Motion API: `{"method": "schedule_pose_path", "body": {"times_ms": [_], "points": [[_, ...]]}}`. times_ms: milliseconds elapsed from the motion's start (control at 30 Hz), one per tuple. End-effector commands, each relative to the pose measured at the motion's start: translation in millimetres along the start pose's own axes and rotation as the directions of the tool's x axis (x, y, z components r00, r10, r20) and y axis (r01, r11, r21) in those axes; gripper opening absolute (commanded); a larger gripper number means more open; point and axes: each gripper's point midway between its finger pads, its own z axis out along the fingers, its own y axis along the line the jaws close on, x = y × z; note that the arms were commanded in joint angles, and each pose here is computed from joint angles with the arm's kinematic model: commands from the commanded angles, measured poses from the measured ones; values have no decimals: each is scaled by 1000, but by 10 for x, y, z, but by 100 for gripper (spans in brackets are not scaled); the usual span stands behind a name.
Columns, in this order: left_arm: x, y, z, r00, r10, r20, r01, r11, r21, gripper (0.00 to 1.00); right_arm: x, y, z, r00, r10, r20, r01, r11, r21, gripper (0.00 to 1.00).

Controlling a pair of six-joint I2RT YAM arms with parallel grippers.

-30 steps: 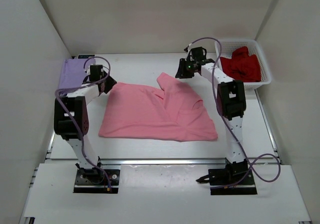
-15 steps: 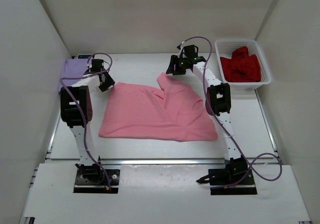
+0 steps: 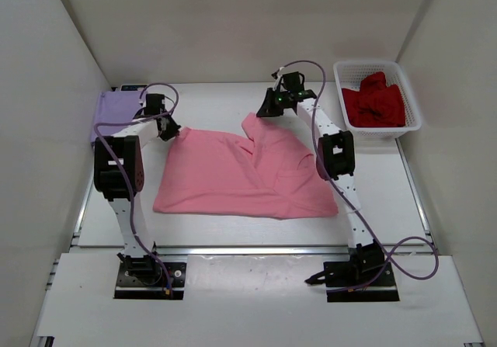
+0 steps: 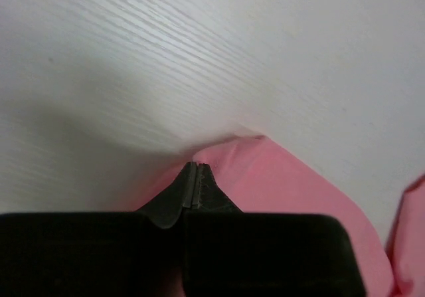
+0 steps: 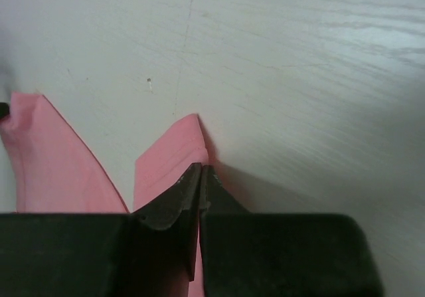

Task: Fold and stack the t-shirts
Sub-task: Grap the side of the flattened tshirt furthest away from the robot with both arms

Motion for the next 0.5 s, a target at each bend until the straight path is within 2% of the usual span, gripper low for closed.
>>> {"method": "schedule_pose_path", "body": {"times_ms": [0,67,167,233,267,333,400,467], "points": [[-489,-502,-593,984,-27,177,1,989,146,0,-554,273,-464,991,-67,117,69,998,-11,0],[-666,-529,-865,968,-66,241,20,981,191,0,-604,207,-644,992,-64,111,62,998,22,0],[-704,-357,-1062,944,-103,313,50,984,171,2,-701,123,-941,990,-81,116,70,993,100,0],[-761,-344,-1145,933,-100,346,41,984,175,31,-629,-38,-1040,995,-51,89,38,989,145,0],[-696,-341,-1113,942,-92,324,36,984,175,36,-636,-130,-1092,995,-39,90,23,985,170,1],[-718,-214,-1046,945,-111,306,65,986,156,73,-613,-238,-1128,996,-25,81,9,982,189,18],[-638,-104,-899,957,-126,261,89,985,147,78,-600,-315,-1145,997,-14,76,-1,981,191,28],[-624,-24,-808,958,-136,251,107,986,127,76,-641,-376,-1171,996,-27,90,8,979,206,34]]}}
